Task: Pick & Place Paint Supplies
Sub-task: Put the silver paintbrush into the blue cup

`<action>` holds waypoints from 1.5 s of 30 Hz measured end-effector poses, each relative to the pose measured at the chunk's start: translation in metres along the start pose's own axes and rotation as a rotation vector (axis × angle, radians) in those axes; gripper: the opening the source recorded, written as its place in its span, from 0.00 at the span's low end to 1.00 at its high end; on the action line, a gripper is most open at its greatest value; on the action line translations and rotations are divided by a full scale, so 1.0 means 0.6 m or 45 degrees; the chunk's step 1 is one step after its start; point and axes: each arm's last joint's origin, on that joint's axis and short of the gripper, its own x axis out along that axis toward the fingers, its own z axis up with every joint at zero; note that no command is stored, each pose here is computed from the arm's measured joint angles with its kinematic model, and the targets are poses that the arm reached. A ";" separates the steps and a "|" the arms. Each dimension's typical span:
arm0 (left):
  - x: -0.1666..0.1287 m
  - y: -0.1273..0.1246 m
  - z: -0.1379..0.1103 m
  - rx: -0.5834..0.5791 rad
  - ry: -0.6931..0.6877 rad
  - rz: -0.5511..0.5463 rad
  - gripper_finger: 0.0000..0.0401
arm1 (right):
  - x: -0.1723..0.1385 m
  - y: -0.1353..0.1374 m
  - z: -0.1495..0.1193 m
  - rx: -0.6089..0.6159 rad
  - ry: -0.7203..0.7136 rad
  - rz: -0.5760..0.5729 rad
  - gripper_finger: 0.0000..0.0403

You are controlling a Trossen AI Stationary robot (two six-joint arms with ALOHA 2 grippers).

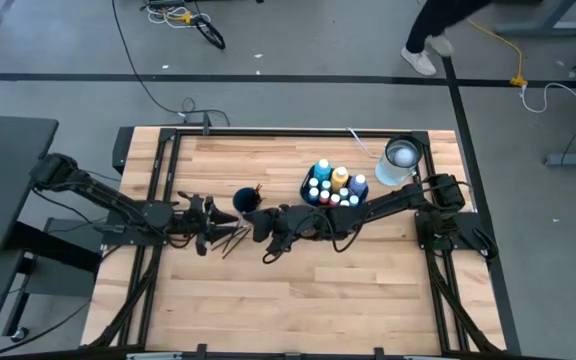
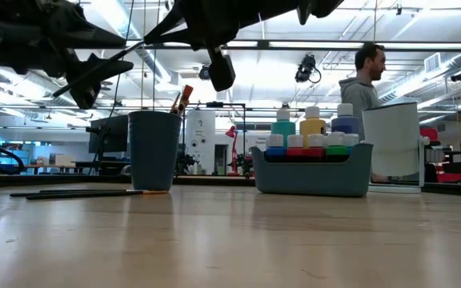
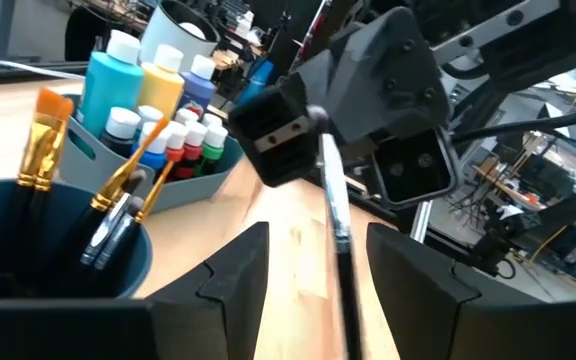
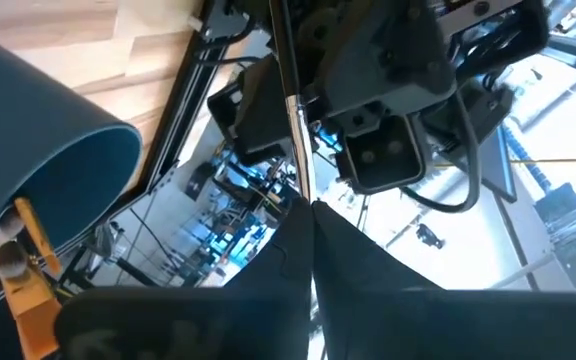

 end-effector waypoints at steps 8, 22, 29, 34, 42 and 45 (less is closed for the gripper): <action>0.002 0.005 0.002 0.016 -0.010 0.024 0.35 | 0.005 0.002 -0.017 0.022 0.104 0.013 0.00; 0.001 0.007 -0.001 0.065 0.011 0.046 0.08 | 0.008 0.004 -0.026 0.287 0.081 -0.026 0.10; 0.001 0.010 0.002 0.133 -0.041 0.143 0.06 | 0.001 -0.002 -0.018 0.702 0.243 -0.008 0.17; 0.000 0.010 0.012 0.187 -0.149 0.222 0.06 | -0.013 -0.014 -0.008 1.030 0.510 -0.043 0.19; -0.006 -0.006 0.047 0.418 -0.395 0.188 0.06 | -0.028 -0.016 0.020 1.235 0.582 -0.010 0.19; -0.006 -0.004 0.052 0.513 -0.423 0.253 0.06 | -0.040 -0.015 0.032 1.259 0.596 0.055 0.19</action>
